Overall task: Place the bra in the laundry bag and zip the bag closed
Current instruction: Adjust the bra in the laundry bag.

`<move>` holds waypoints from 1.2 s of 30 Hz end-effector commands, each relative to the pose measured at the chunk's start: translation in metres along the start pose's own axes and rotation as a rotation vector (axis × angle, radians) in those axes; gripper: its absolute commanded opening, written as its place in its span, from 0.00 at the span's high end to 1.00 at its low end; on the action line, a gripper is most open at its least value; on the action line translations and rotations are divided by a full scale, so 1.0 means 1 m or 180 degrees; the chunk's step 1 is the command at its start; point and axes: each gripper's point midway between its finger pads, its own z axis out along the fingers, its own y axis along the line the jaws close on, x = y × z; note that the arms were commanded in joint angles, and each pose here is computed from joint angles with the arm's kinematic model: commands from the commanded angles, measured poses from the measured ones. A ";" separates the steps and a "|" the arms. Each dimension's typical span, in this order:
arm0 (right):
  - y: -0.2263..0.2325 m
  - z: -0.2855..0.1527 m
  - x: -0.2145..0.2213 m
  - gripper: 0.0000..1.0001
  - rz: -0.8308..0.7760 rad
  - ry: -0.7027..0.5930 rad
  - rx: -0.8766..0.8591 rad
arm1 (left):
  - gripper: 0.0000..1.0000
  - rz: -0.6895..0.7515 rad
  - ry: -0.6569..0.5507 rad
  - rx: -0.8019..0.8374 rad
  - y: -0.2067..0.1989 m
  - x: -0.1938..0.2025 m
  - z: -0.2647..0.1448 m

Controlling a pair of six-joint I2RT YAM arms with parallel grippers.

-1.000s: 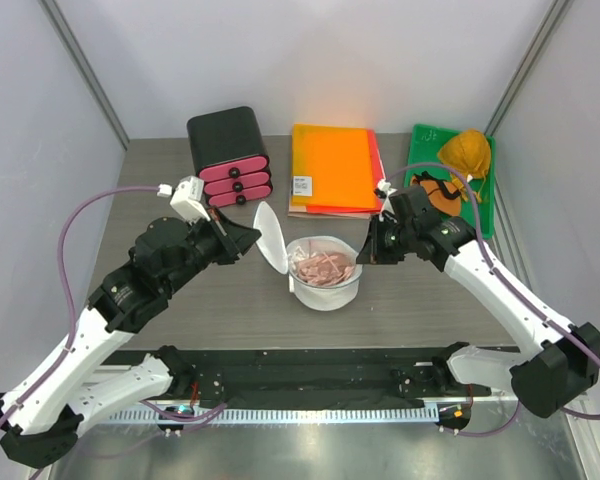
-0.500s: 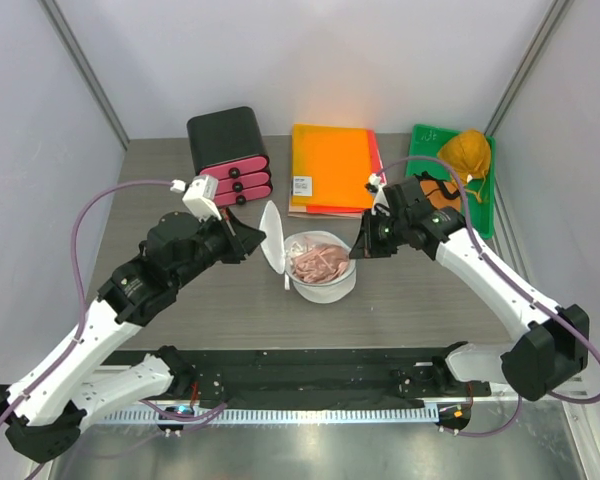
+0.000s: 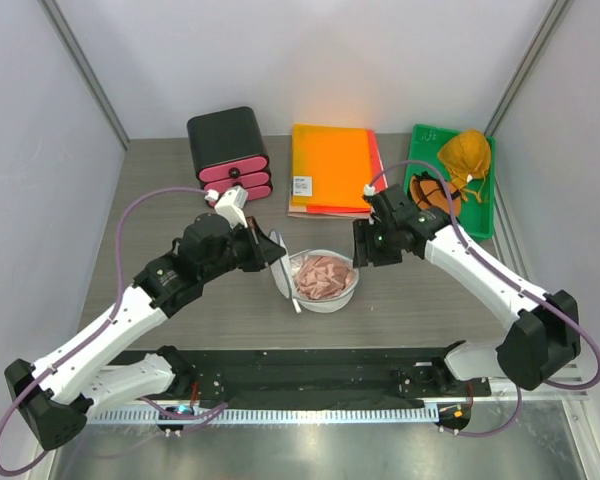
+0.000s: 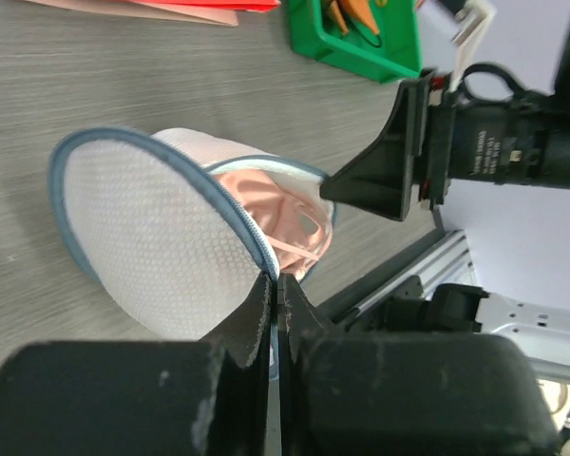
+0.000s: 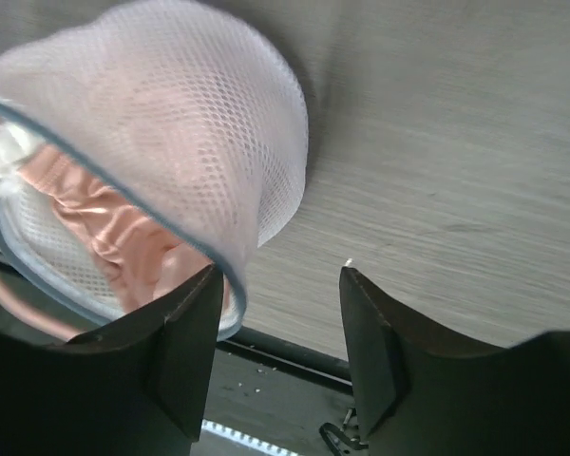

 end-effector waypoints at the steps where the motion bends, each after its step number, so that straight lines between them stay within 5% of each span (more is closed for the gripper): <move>1: 0.015 -0.066 -0.035 0.42 -0.0443 -0.0595 0.0472 | 1.00 -0.0045 -0.0229 0.0468 -0.035 -0.023 -0.016; 7: 0.071 -0.056 -0.012 0.44 -0.0732 -0.0405 0.0249 | 1.00 -0.0027 -0.0326 0.0572 -0.047 -0.034 -0.028; 14: 0.083 -0.019 0.010 0.95 -0.0803 -0.0175 0.0151 | 0.99 -0.0047 -0.0237 0.0592 -0.049 -0.030 -0.024; 36: 0.054 0.131 0.047 0.99 -0.0787 0.0249 0.0490 | 0.99 -0.0491 -0.0443 0.0895 -0.080 -0.056 -0.040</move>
